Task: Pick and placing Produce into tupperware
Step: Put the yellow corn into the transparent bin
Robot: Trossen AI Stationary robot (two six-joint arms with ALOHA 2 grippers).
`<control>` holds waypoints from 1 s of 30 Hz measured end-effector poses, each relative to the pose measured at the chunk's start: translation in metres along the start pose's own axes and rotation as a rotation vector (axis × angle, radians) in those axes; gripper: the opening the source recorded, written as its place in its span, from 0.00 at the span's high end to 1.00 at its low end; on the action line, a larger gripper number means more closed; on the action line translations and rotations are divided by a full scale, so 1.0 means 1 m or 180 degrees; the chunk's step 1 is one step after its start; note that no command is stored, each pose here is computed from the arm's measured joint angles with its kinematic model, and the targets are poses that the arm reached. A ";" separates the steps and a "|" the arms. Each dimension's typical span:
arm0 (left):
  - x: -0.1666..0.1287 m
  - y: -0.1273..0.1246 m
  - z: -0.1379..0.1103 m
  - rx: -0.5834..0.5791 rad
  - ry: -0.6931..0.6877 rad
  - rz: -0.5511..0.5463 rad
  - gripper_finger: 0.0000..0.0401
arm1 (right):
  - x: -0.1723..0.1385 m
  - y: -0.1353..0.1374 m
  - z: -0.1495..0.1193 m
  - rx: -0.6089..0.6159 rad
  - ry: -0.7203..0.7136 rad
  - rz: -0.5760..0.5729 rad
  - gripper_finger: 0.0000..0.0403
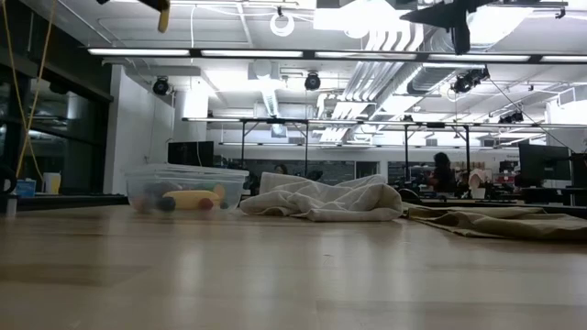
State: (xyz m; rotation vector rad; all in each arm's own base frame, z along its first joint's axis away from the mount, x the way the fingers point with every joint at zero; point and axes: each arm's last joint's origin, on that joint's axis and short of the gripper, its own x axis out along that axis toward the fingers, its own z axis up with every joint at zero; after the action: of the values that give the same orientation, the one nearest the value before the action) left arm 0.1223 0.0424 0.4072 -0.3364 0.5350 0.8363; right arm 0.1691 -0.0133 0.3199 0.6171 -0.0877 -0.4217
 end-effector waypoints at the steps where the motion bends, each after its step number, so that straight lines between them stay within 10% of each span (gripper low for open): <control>1: 0.002 -0.001 -0.001 0.0015 0.0025 0.0012 0.95 | 0.002 0.000 -0.002 0.0033 0.0027 -0.0022 0.74; 30: 0.119 0.022 -0.057 -0.0227 0.0692 -0.0307 0.95 | 0.034 -0.003 -0.033 0.0156 0.0560 -0.0163 0.74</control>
State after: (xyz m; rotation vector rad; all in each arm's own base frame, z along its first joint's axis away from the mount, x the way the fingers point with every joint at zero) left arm 0.1524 0.1012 0.2911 -0.5185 0.6868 0.7305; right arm 0.2059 -0.0117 0.2896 0.7032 0.0859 -0.4142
